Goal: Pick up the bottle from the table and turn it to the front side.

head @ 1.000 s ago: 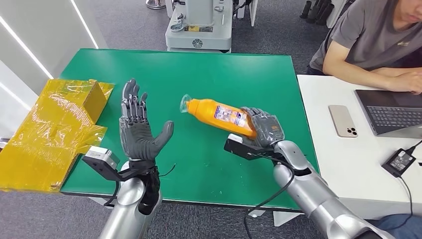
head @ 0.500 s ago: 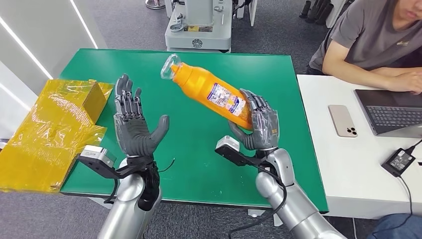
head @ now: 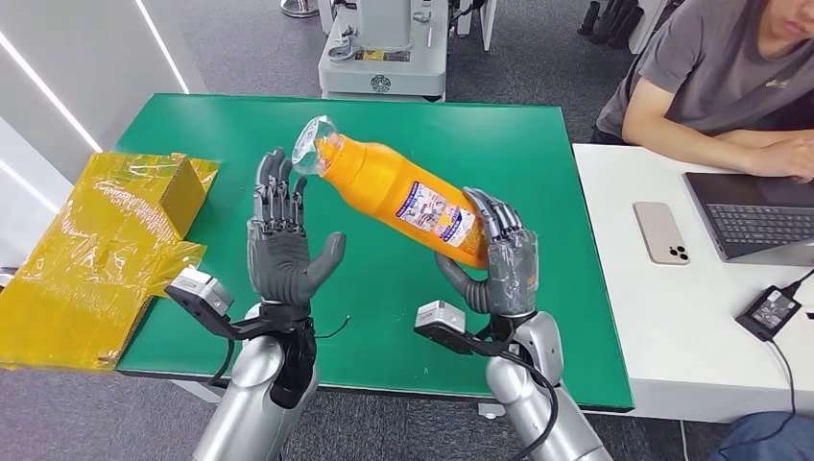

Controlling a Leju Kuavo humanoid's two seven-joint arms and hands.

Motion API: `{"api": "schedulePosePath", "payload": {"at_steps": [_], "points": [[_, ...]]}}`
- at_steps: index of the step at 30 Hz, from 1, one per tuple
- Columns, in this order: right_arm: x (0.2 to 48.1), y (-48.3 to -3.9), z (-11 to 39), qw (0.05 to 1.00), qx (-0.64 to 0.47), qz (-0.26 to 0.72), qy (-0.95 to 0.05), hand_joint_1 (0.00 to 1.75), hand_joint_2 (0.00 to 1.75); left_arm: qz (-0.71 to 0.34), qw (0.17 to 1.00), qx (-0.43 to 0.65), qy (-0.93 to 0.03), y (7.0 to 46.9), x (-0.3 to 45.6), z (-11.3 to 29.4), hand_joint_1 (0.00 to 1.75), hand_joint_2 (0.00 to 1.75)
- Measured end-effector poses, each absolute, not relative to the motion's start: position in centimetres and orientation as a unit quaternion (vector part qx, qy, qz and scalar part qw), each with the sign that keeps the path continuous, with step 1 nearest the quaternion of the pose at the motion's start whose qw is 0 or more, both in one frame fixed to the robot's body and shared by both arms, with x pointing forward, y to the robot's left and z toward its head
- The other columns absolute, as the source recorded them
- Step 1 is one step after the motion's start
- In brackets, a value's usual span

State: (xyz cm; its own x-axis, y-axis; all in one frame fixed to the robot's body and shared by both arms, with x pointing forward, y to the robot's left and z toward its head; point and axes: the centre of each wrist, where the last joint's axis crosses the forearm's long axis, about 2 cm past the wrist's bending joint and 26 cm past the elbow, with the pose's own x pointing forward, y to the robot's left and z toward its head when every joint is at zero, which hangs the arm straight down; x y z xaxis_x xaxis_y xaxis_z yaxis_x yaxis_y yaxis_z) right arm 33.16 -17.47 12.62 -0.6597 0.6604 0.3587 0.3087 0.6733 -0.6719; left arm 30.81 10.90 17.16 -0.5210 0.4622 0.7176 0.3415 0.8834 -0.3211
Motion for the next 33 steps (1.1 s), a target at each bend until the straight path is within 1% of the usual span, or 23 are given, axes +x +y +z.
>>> {"api": "schedulePosePath", "payload": {"at_steps": [4,8,17,26,33], "points": [[33.1,-17.4,12.3,0.333,-0.278,0.287,-0.854,1.75,1.75,0.053,0.442,-0.274,-0.852,10.5,30.7,16.9,0.00,1.75],[32.9,-17.1,11.6,0.375,-0.260,0.307,-0.835,1.75,1.75,0.040,0.445,-0.301,-0.843,10.4,30.7,16.6,0.00,1.75],[33.5,-16.9,11.1,0.401,-0.224,0.356,-0.814,1.75,1.75,0.027,0.449,-0.311,-0.837,10.4,30.7,16.2,0.00,1.75],[34.2,-16.8,11.5,0.378,-0.226,0.361,-0.822,1.75,1.75,0.024,0.452,-0.308,-0.837,10.6,31.0,16.2,0.00,1.75],[34.1,-16.7,12.1,0.313,-0.252,0.331,-0.854,1.75,1.75,0.019,0.450,-0.308,-0.838,10.5,31.2,16.4,0.00,1.75]]}}
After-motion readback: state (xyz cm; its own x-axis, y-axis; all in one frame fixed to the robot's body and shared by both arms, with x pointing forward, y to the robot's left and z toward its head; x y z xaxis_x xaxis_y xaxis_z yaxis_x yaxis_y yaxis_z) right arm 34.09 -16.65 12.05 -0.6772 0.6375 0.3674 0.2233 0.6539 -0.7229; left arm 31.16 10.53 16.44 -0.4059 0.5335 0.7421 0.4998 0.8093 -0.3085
